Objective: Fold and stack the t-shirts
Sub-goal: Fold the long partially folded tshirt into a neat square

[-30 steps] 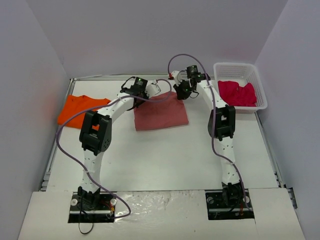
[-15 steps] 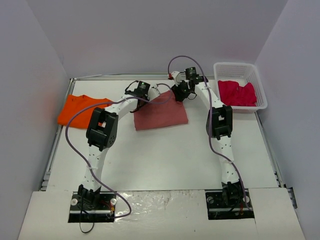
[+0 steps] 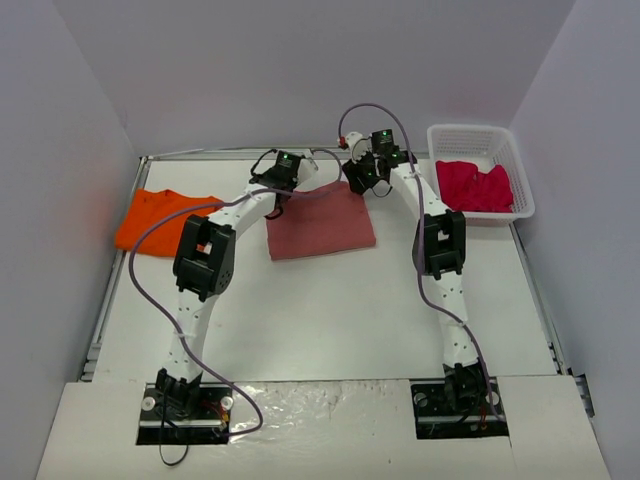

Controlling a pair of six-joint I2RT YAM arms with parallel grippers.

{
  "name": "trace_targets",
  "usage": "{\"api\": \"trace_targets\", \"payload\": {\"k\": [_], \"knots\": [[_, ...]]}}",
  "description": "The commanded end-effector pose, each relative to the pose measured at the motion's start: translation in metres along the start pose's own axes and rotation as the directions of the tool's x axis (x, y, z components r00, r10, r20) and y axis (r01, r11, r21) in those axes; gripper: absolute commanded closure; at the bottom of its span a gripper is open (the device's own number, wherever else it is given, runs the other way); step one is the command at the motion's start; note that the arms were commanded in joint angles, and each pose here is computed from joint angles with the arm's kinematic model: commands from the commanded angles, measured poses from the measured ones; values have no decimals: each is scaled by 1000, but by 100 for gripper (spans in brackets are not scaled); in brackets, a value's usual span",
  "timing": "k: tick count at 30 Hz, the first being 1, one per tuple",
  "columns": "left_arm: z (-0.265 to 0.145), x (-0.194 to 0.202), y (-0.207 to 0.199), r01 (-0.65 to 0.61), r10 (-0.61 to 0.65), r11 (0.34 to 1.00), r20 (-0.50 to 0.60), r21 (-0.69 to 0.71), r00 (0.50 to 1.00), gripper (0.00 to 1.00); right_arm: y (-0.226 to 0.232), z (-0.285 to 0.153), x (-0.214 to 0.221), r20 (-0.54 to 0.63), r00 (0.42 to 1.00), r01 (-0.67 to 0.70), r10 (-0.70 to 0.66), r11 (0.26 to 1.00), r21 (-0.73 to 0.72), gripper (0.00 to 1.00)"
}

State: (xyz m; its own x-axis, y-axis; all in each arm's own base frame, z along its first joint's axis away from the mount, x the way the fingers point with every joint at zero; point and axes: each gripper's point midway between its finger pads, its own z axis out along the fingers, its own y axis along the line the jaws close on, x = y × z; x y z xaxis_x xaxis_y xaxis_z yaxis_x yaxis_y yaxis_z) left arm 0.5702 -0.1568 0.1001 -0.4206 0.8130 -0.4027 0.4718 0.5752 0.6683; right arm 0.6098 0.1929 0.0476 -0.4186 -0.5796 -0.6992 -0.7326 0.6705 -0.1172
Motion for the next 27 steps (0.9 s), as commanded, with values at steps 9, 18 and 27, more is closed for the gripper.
{"api": "trace_targets", "payload": {"k": [9, 18, 27], "knots": [[-125, -31, 84, 309, -305, 951, 148, -7, 941, 72, -5, -124, -108, 211, 978, -36, 3, 988, 152, 100], [-152, 22, 31, 386, -408, 890, 48, 242, 912, 78, 71, -117, -88, 99, 995, -15, 10, 999, 47, 100], [-159, 74, 10, 381, -383, 896, -39, 229, 923, 76, 126, -74, -71, 40, 999, -14, 19, 993, -117, 100]]}}
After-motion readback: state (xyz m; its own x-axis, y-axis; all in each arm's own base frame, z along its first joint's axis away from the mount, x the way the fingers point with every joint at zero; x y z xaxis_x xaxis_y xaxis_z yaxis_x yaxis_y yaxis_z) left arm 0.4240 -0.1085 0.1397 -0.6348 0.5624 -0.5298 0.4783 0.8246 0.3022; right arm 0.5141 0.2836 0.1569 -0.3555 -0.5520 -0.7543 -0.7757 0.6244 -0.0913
